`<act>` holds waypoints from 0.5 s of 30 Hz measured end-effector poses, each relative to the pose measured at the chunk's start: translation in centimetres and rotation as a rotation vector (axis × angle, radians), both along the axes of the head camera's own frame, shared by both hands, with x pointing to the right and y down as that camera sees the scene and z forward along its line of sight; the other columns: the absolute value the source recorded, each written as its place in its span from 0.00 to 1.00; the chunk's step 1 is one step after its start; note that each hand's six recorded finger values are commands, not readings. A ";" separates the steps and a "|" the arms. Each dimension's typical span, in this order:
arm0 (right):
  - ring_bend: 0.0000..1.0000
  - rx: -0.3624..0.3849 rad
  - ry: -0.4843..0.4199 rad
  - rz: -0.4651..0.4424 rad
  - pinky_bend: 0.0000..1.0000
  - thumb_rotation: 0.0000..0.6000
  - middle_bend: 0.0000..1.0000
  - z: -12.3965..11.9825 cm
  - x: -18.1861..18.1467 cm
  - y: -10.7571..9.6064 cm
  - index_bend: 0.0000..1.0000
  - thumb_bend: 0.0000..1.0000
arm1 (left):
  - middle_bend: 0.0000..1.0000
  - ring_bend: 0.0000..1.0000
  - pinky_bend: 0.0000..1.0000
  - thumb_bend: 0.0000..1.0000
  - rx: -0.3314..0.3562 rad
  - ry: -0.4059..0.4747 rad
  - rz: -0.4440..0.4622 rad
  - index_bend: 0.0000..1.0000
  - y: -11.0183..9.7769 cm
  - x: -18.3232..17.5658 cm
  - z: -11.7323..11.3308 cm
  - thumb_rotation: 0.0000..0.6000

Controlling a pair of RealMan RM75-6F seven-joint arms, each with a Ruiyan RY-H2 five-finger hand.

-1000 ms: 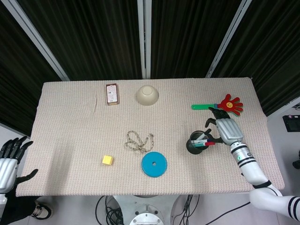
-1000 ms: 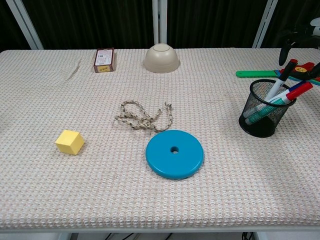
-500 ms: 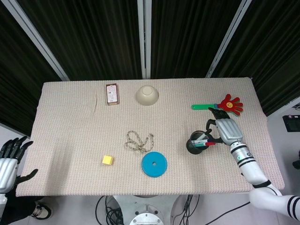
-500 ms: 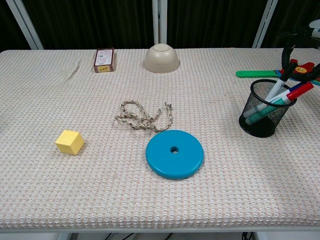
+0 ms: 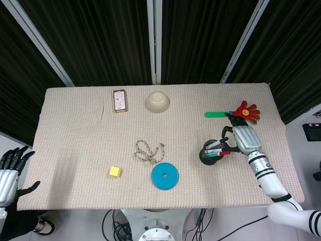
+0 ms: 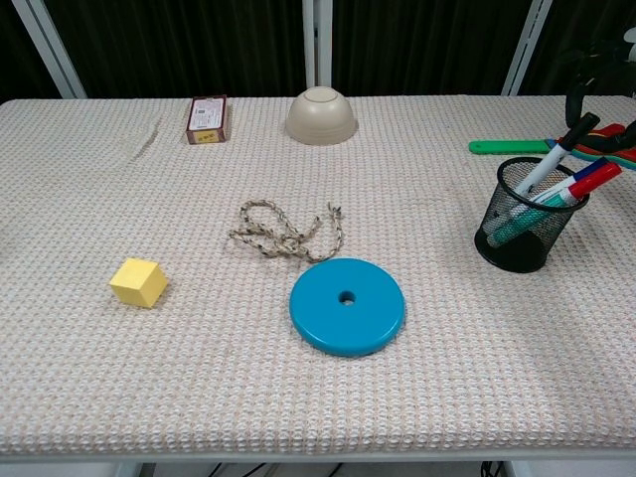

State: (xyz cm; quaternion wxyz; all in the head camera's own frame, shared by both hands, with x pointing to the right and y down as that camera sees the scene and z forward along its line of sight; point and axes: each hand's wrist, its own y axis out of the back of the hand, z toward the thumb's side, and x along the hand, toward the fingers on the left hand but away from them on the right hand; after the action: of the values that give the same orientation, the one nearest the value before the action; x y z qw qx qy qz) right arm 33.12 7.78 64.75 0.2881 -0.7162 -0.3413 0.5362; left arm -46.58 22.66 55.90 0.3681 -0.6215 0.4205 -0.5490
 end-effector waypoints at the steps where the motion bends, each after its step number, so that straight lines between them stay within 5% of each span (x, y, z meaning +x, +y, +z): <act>1: 0.00 0.005 -0.005 0.002 0.00 1.00 0.02 -0.2 0.0 0.0 0.62 0.33 | 0.04 0.00 0.06 0.16 0.001 0.000 0.001 0.16 0.0 0.0 0.0 1.00; 15: 0.00 0.205 -0.083 0.063 0.00 1.00 0.05 -7.4 2.0 -1.7 0.66 0.34 | 0.04 0.00 0.06 0.16 0.003 0.002 0.010 0.16 0.0 0.3 -0.1 1.00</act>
State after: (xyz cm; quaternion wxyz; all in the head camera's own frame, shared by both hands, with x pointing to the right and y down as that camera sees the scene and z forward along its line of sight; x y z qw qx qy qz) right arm 35.15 6.06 57.36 0.3283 -0.6934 -0.4284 0.4774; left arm -46.29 22.65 55.82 0.3715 -0.6234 0.4187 -0.5459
